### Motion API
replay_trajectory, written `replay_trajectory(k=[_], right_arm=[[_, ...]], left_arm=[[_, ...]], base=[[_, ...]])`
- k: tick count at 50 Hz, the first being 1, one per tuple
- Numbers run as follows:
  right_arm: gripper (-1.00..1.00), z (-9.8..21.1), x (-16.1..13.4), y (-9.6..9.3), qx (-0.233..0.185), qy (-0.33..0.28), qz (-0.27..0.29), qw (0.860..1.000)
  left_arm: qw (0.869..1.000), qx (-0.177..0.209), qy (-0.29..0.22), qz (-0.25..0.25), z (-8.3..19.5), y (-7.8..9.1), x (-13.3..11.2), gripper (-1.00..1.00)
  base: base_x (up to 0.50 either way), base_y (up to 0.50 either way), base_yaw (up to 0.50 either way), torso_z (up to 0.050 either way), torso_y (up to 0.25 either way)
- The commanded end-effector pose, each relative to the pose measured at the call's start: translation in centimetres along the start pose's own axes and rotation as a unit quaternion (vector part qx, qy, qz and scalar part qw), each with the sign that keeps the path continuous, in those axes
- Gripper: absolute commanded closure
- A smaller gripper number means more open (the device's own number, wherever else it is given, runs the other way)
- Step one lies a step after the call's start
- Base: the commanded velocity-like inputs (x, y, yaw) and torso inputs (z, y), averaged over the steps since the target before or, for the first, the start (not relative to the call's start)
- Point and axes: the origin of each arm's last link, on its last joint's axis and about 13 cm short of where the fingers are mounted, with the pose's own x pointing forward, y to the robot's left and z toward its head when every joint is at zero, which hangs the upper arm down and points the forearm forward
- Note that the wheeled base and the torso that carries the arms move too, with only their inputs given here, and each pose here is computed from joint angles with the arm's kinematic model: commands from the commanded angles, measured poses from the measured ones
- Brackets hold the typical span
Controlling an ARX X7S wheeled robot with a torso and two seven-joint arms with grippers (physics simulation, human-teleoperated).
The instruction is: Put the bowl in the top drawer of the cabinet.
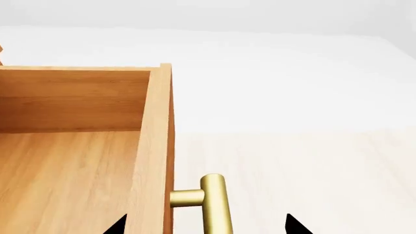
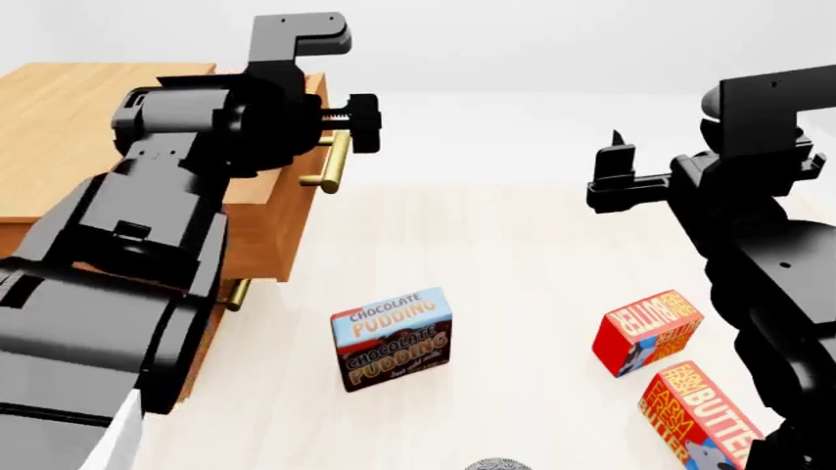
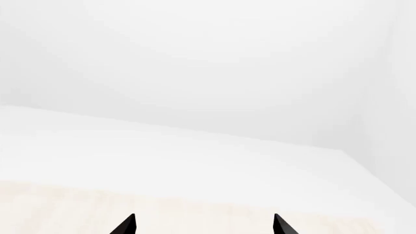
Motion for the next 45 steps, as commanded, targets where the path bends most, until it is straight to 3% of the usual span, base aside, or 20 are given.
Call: replay_trajectory(k=[1,27,45], right_arm=[[-1.0,-0.5,-0.2,-0.2,0.007,0.001,0.001,1.0],[-1.0,-1.6,0.2,-0.2,0.031,0.004,0.008,0.999],[-1.0,-2.4,0.5,-0.2,0.035,0.01,0.014,0.999]], left_arm=[[0.999,-0.014,0.006,-0.035,-0.3,-1.6,0.1,-1.0],[0.995,-0.008,0.015,-0.094,-0.5,-5.3,-0.5,-1.0],[0.982,-0.037,0.002,-0.186,1.1,-6.6,-5.2,-1.0]], base=[[0.0,0.0,0.0,0.0,0.0],[0.0,0.0,0.0,0.0,0.0],[0.0,0.0,0.0,0.0,0.001]])
